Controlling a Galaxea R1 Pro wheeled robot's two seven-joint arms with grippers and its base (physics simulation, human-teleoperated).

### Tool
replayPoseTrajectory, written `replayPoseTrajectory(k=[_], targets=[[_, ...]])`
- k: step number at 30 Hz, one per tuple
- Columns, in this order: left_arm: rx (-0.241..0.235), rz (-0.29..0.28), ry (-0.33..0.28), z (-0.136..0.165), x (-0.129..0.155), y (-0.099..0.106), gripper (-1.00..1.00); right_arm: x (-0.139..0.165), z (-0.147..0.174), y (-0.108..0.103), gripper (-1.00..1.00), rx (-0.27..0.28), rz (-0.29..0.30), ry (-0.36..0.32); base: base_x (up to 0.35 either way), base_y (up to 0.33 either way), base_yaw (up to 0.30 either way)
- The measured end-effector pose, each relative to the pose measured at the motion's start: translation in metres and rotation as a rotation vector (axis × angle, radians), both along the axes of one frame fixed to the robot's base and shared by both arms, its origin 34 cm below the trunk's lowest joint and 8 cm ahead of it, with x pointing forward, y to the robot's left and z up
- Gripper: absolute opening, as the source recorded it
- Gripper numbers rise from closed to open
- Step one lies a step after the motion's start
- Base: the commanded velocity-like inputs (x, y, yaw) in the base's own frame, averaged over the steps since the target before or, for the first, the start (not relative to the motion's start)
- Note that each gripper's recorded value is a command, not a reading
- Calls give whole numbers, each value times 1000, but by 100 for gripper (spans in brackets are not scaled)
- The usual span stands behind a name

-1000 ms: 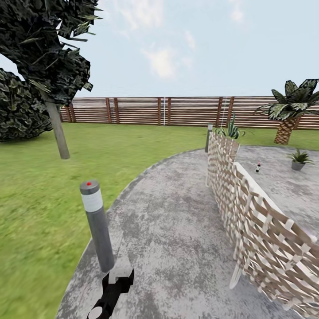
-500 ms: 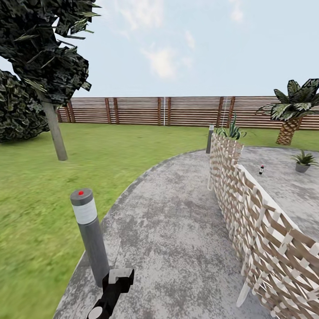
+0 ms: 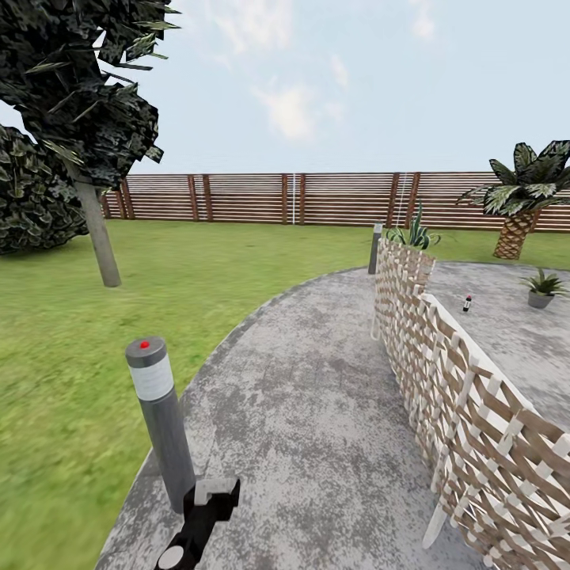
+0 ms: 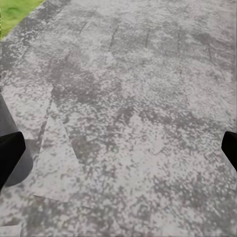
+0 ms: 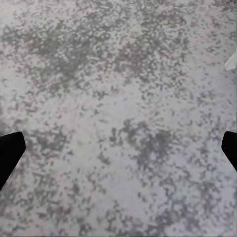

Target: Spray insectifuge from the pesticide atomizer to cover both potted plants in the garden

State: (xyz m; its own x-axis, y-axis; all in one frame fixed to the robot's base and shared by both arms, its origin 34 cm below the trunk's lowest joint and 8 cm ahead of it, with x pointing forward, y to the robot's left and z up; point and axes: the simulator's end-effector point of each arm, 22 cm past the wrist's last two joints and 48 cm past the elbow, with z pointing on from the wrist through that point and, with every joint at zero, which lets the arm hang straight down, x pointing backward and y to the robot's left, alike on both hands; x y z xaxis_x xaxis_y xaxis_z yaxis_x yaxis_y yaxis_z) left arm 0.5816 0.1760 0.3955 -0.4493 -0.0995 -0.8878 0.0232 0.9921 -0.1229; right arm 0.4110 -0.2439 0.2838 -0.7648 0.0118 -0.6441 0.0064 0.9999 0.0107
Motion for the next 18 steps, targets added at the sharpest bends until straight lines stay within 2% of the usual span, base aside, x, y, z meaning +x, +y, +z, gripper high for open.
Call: replayPoseTrajectory(k=[1, 4, 10, 15, 17, 18], targets=[[-1, 1, -5, 2, 1, 0, 100, 13, 12, 2, 100, 3, 0, -35, 0, 0, 0], [0, 1, -8, 3, 2, 0, 100, 25, 23, 3, 100, 5, 0, -68, 0, 0, 0], [-2, 1, -11, 5, 3, 0, 100, 31, 29, 7, 100, 11, 2, -84, 18, 0, 0], [-10, -2, -10, 5, 2, -6, 100, 33, 31, 9, 100, 13, 2, -89, 165, 0, 0], [-13, -2, -10, 5, 2, -8, 100, 49, 50, 14, 100, 18, 6, -141, 273, 0, 0], [-14, -3, -11, 6, 2, -9, 100, 70, 75, 16, 100, 21, 8, -206, 192, 0, 0]])
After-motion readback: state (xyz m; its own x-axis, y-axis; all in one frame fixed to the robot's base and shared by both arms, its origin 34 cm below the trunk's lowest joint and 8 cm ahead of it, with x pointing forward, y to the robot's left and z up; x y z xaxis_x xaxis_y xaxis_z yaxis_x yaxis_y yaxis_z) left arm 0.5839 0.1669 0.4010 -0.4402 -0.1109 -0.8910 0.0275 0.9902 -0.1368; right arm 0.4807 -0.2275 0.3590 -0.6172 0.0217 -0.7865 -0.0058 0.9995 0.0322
